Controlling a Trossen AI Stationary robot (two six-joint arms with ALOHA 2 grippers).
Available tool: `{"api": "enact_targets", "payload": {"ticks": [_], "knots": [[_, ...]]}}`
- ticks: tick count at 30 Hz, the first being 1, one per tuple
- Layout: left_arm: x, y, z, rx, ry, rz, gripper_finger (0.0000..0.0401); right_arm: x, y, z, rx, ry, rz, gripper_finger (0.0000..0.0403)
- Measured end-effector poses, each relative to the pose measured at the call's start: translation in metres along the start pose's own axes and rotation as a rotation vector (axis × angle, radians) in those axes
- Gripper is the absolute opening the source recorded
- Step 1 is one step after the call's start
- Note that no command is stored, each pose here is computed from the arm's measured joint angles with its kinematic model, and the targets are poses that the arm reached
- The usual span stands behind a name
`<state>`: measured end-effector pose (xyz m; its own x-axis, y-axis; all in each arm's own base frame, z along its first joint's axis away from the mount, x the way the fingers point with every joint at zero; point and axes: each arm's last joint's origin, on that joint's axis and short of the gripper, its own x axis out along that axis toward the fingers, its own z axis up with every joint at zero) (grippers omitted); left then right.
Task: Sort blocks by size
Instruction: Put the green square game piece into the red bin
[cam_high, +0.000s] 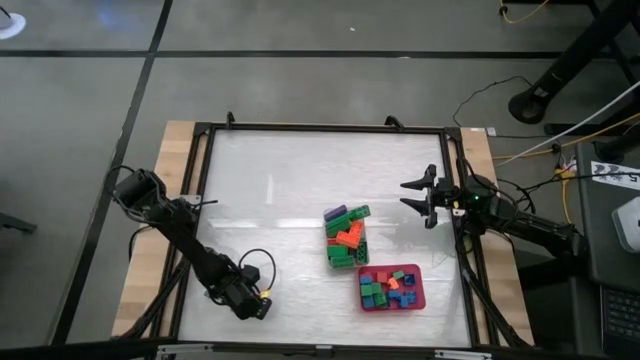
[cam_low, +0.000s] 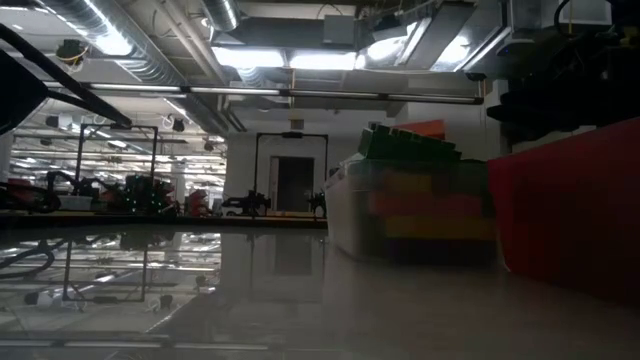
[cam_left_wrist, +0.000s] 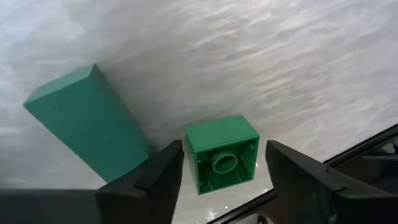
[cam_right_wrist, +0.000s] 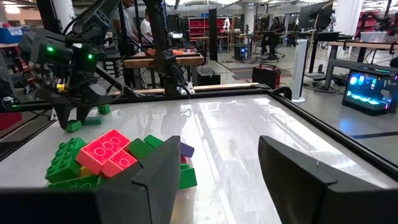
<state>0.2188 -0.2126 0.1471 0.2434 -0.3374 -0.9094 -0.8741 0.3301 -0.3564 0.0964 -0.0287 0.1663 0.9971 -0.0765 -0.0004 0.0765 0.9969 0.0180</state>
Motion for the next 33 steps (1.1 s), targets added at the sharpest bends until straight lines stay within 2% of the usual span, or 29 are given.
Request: {"api": "enact_targets", "payload": {"ticks": [6,10,21,27,33], "knots": [[0.000,0.000,0.000,0.000,0.001,-0.003,0.0151,0.000,0.000,0.000,0.000,0.000,0.000,0.0214],[0.000,-0.001,0.000,0.000,-0.019,-0.019,0.0123,0.000,0.000,0.000,0.000,0.000,0.000,0.0214],[-0.002,-0.012,0.007,0.044,-0.072,-0.122,0.0131,0.000,0.000,0.000,0.000,0.000,0.000,0.0214],[-0.006,-0.031,0.021,0.150,-0.137,-0.273,0.0131,0.000,0.000,0.000,0.000,0.000,0.000,0.0214],[-0.019,-0.058,0.049,0.295,-0.381,-0.499,0.0130,0.000,0.000,0.000,0.000,0.000,0.000,0.0214]]}}
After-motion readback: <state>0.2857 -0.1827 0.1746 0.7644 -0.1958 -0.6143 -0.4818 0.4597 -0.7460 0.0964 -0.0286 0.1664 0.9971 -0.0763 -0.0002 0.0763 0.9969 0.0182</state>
